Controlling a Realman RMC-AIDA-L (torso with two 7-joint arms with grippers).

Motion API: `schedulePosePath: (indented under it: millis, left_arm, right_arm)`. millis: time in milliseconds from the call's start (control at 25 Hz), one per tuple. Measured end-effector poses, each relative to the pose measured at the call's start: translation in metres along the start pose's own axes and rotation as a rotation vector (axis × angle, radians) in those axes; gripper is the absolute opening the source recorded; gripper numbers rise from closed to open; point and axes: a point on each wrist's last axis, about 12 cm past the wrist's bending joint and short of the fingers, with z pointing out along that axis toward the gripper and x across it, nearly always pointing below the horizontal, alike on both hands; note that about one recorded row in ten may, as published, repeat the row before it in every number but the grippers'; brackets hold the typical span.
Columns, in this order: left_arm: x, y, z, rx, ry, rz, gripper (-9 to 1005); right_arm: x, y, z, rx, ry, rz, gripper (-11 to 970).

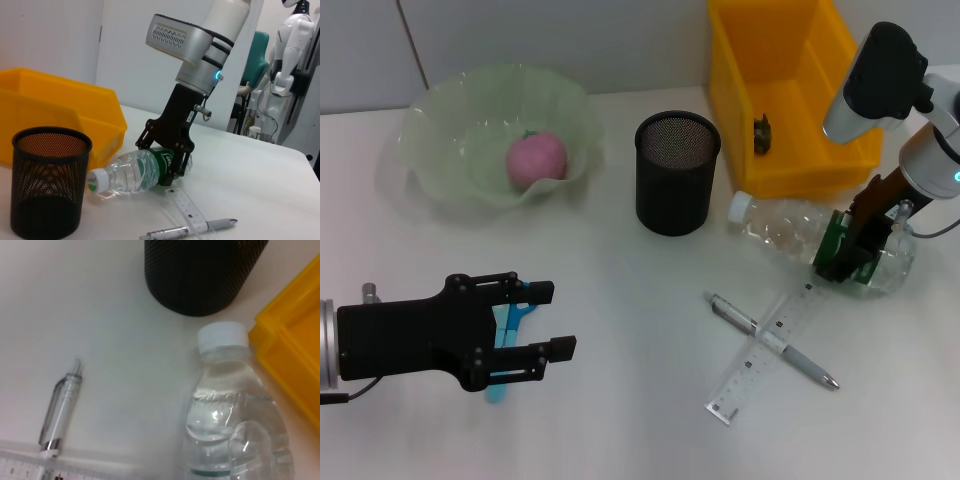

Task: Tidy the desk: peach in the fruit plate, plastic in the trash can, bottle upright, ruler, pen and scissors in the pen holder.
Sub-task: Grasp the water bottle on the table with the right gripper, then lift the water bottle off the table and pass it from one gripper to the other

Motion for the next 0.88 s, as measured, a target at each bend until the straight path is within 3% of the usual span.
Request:
schedulePosePath:
  millis: [880]
  left_arm:
    - [0.0006, -0.0003, -0.0003, 0.000, 0.001, -0.009, 778]
  right_arm:
    - [0.0022, 0.0001, 0.0030, 0.012, -0.003, 0.005, 808]
